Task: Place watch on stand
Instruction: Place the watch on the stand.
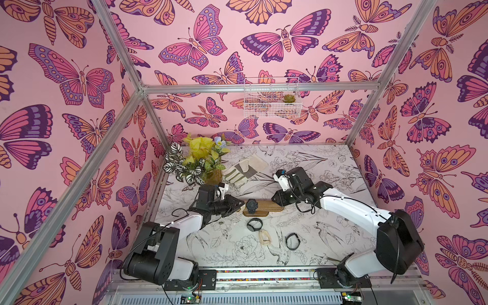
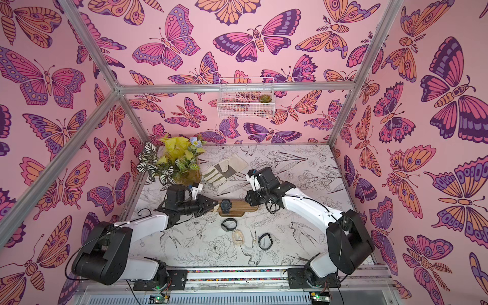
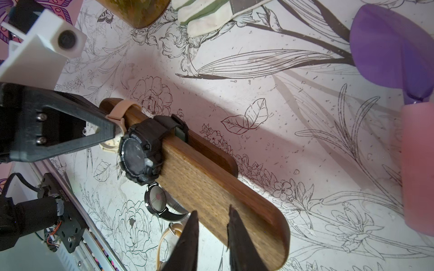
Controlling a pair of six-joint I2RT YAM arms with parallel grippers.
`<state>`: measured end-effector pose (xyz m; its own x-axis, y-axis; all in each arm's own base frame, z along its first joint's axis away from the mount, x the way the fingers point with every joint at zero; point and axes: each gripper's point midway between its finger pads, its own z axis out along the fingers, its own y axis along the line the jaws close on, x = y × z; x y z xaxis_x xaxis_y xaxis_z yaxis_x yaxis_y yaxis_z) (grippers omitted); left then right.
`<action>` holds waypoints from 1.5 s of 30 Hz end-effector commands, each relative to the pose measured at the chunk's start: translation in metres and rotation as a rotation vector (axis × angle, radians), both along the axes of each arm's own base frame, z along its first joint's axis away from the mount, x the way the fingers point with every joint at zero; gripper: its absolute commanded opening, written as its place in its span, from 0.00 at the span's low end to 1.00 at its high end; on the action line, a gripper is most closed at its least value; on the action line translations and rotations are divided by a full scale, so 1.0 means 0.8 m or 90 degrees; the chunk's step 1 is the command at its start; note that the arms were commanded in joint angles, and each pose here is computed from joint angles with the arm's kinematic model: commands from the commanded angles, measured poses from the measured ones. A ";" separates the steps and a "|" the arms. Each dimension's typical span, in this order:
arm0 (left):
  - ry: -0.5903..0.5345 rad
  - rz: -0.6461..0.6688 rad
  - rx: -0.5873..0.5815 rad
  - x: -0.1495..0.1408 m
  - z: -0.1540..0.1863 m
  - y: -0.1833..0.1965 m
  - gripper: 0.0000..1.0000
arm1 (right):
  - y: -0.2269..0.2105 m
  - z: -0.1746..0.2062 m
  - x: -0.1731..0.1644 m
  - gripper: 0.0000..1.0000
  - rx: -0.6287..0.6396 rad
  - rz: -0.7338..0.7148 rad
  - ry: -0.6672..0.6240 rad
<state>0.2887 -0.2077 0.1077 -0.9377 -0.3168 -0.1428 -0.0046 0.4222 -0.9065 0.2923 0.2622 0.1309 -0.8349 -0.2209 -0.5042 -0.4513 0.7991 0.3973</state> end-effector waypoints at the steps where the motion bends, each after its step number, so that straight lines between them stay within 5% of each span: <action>1: 0.005 0.006 0.002 0.003 -0.003 -0.002 0.33 | -0.001 -0.009 -0.001 0.24 -0.002 -0.001 0.011; 7: -0.004 0.008 -0.001 0.003 0.004 -0.001 0.45 | -0.004 -0.010 -0.001 0.24 -0.009 0.000 0.008; 11: 0.002 0.010 -0.002 0.004 0.003 -0.001 0.64 | -0.005 -0.009 0.001 0.24 -0.015 -0.001 0.005; 15: 0.001 0.016 0.004 0.003 0.006 0.001 0.67 | -0.006 -0.006 0.002 0.24 -0.019 -0.001 -0.001; 35: -0.043 0.072 0.127 -0.003 0.027 0.036 0.69 | 0.003 0.008 -0.005 0.24 0.008 0.011 0.013; 45: -0.060 0.108 0.189 -0.002 0.036 0.056 0.59 | 0.041 0.009 -0.062 0.02 0.006 0.080 0.026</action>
<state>0.2865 -0.1709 0.1349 -0.8663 -0.4004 -0.2987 -0.0186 0.6234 -0.7817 0.2584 0.2883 0.1324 -0.8234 -0.2959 -0.4843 -0.5143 0.7498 0.4163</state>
